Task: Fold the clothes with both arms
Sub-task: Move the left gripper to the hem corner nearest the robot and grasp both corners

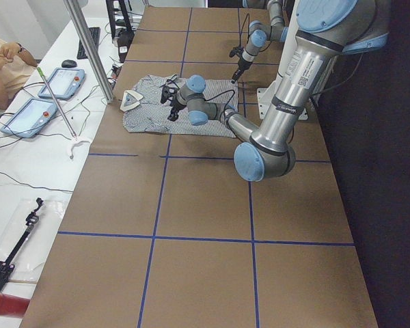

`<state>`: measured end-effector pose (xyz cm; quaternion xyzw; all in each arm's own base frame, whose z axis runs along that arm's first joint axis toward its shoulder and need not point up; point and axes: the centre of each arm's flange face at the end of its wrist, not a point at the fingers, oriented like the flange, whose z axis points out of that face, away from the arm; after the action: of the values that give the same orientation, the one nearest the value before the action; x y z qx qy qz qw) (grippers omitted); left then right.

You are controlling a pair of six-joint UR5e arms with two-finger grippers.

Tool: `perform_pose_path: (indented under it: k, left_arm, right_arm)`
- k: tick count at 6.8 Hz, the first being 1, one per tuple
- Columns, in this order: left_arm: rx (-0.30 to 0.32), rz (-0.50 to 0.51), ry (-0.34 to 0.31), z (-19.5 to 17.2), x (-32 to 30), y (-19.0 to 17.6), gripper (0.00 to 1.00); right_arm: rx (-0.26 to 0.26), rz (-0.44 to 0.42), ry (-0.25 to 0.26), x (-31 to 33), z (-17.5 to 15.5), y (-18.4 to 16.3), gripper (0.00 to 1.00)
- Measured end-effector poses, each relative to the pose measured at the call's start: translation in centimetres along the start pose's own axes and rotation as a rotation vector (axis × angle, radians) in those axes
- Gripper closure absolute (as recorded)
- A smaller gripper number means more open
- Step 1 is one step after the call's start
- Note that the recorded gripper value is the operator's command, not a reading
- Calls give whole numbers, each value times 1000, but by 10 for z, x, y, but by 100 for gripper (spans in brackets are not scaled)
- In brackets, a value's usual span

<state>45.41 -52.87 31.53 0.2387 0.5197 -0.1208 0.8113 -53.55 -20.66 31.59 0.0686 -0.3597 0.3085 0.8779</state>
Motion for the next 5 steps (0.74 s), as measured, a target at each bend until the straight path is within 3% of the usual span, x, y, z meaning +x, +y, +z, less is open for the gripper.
perform_pose_path:
  k: [2, 3, 4, 5]
  left_arm:
    - [0, -1, -1, 0, -1, 0, 20]
    - [0, -2, -1, 0, -1, 0, 20]
    - [0, -2, -2, 0, -1, 0, 20]
    - [-1, -3, -2, 0, -2, 1, 20]
  right_arm:
    - [5, -1, 7, 1, 2, -2, 36]
    - [6, -2, 11, 2, 3, -2, 43]
    - [8, -4, 14, 3, 5, -2, 58]
    - [9, -5, 18, 4, 6, -1, 87]
